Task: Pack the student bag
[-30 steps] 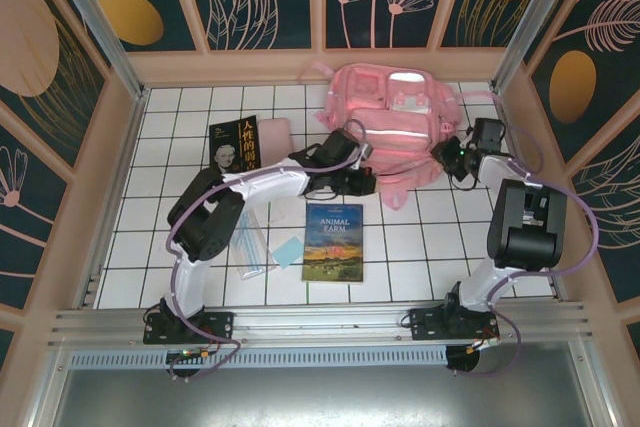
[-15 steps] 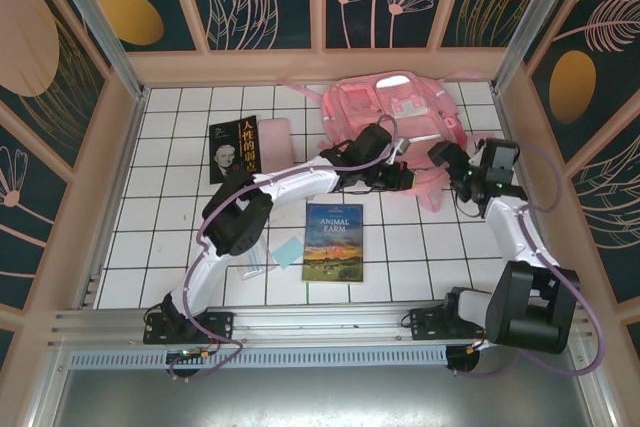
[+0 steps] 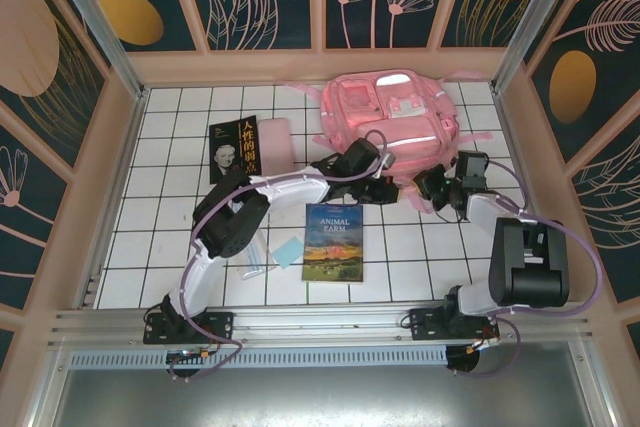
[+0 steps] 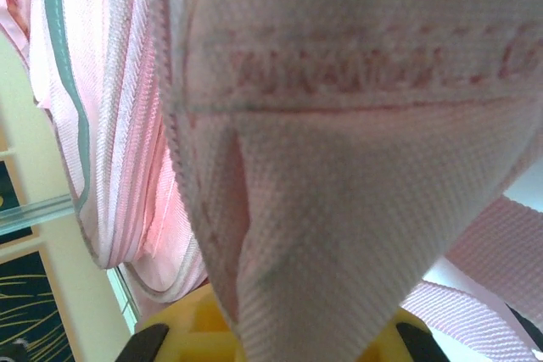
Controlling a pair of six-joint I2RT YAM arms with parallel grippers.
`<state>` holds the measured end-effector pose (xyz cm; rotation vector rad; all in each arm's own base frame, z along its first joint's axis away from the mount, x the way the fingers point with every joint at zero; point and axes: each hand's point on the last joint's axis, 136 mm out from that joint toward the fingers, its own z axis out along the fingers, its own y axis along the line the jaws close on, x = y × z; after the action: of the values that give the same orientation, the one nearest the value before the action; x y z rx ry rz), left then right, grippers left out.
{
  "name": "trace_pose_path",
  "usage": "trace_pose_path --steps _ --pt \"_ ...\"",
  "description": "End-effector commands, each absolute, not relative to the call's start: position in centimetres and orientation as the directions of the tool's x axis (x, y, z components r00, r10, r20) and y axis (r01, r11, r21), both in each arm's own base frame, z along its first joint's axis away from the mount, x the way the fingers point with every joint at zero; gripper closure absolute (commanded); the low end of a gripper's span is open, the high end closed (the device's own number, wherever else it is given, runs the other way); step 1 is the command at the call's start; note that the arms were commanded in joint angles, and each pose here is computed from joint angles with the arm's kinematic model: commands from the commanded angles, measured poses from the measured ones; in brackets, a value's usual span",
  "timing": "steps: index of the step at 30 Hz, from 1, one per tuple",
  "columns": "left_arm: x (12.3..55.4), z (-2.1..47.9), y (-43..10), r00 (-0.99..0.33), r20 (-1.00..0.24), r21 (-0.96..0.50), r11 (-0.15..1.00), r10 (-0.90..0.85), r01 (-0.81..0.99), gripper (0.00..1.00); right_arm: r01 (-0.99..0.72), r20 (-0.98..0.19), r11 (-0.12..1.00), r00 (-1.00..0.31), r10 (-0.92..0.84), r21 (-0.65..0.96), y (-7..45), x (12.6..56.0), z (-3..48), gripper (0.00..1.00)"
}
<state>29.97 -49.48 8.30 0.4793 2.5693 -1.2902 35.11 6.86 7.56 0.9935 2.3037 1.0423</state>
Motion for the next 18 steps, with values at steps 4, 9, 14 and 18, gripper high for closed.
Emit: trace_pose_path --steps 4,9,14,18 --pt "34.3 5.6 -39.8 -0.949 -0.315 -0.666 0.711 0.004 0.224 1.0 0.337 -0.254 0.525 -0.597 0.761 0.782 4.1 36.6 11.8 1.0" --pt "38.9 5.1 -34.6 -0.919 -0.378 -0.603 0.783 -0.11 0.155 1.0 0.337 -0.241 0.529 -0.618 0.749 0.779 3.9 36.2 11.3 1.0" --pt "44.1 5.8 -31.4 -0.86 -0.47 -0.535 0.839 -0.197 0.101 1.0 0.32 -0.268 0.564 -0.637 0.723 0.761 3.6 36.8 11.4 1.0" --pt "46.4 8.2 -30.3 -0.817 -0.543 -0.498 0.857 -0.194 0.128 1.0 0.318 -0.326 0.628 -0.642 0.694 0.71 2.3 37.4 11.5 1.0"
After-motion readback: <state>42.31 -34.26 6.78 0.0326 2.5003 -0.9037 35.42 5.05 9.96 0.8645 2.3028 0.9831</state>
